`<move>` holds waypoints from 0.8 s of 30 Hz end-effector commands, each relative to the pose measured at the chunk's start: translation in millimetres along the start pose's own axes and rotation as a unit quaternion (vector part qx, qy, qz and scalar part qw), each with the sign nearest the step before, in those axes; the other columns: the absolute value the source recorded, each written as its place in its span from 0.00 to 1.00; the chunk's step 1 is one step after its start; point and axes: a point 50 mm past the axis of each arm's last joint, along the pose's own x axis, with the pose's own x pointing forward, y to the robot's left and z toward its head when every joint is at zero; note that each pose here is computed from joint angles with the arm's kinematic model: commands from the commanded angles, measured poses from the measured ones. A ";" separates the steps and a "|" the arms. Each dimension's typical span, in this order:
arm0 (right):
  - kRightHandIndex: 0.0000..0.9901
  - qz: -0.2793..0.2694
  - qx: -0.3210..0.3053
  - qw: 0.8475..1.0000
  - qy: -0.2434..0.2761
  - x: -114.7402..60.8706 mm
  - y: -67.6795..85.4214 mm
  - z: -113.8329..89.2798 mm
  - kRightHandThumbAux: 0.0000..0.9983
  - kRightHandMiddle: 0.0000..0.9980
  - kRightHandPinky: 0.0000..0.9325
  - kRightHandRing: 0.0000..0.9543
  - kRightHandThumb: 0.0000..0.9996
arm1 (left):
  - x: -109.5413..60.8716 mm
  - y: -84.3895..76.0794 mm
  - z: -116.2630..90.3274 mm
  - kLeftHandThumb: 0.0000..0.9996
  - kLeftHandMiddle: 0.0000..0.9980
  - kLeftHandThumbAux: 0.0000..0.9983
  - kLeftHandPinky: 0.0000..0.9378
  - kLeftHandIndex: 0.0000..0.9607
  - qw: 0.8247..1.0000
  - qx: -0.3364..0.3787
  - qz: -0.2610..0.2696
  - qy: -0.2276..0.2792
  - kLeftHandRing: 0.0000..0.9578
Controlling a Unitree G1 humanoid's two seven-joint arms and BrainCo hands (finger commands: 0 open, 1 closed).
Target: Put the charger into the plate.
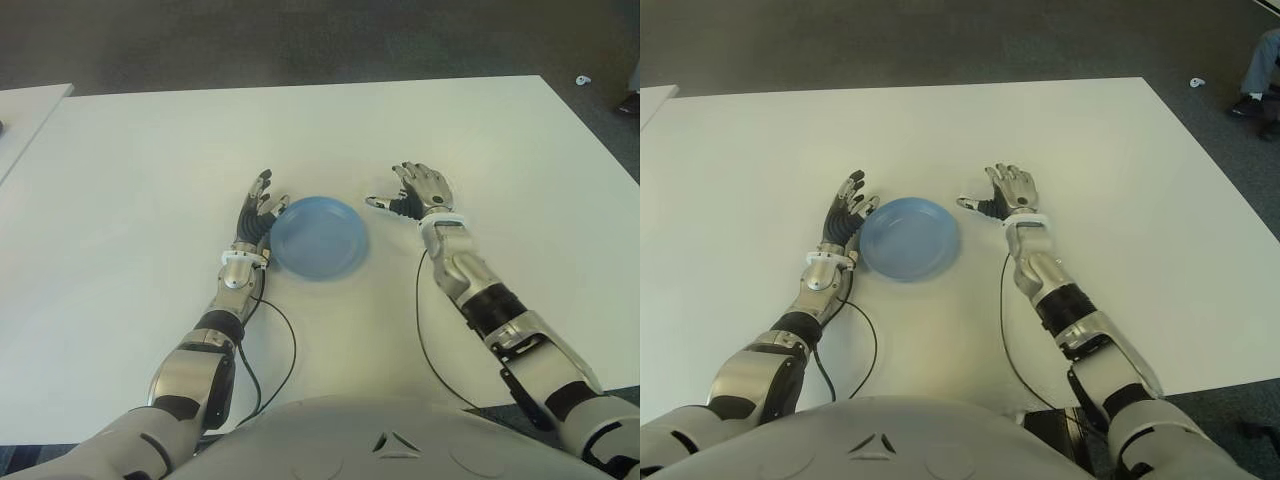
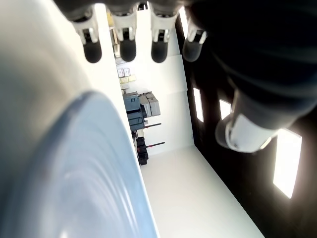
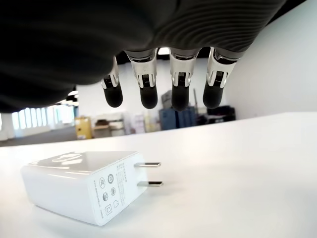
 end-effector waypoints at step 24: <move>0.00 0.073 -0.063 0.993 -0.074 6.0 9.5 -12.1 0.13 0.00 0.00 0.00 0.48 | -51.4 -2.1 -46.5 0.02 0.05 0.62 0.03 0.02 0.994 0.004 -0.009 0.109 0.03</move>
